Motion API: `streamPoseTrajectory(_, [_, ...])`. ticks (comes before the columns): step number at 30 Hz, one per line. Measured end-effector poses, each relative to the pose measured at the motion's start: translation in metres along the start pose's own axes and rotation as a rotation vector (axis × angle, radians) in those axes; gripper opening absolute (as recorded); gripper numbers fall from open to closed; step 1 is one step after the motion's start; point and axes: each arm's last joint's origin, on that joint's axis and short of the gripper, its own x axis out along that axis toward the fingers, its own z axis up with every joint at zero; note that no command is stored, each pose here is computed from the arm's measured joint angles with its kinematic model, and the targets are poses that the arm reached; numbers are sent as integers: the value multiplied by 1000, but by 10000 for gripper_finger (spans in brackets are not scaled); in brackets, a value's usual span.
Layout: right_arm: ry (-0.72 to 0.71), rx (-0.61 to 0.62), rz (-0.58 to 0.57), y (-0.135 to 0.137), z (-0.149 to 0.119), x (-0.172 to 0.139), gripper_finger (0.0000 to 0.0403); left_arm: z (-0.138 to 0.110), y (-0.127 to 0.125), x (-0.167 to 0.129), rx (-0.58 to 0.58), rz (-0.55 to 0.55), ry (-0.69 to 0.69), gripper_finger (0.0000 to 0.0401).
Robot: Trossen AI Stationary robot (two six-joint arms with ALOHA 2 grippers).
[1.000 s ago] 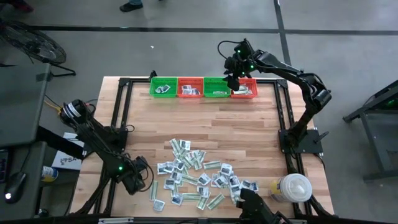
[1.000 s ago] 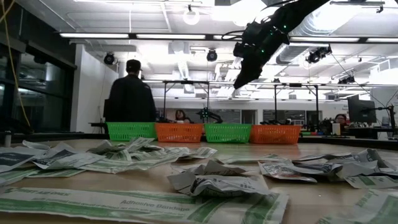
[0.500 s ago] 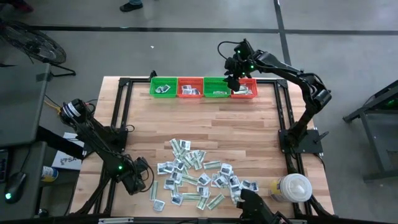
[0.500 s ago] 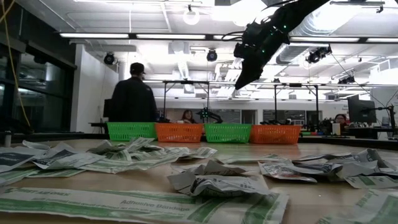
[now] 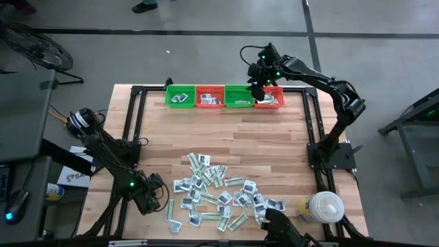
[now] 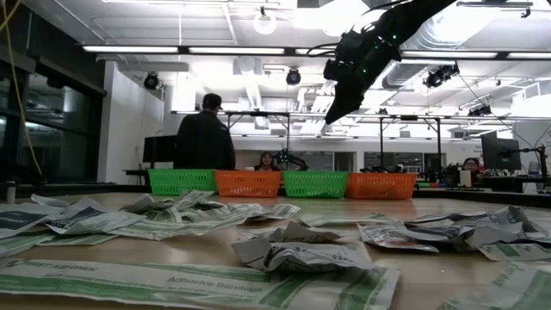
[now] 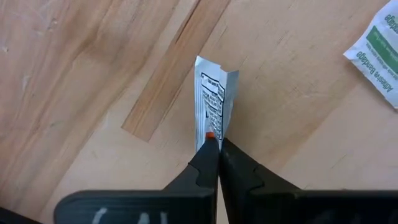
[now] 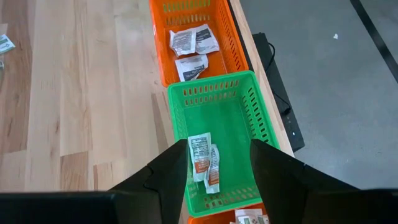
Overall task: Pick & Place First Aid Supplies
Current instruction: Put the orange ointment pack in the right green bin
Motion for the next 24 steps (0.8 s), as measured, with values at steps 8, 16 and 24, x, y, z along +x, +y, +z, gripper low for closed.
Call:
streamPoseTrajectory(8, [1,0,0,0,0,0,167,5,9,-23,-18,-67,-155,0])
streamPoseTrajectory(16, [-10,2,32,1,0,0,167,21,22,-50,-65,-132,-427,0])
streamPoseTrajectory(24, [-123,2,255,8,3,-1,167,60,40,-71,-124,-43,-800,0])
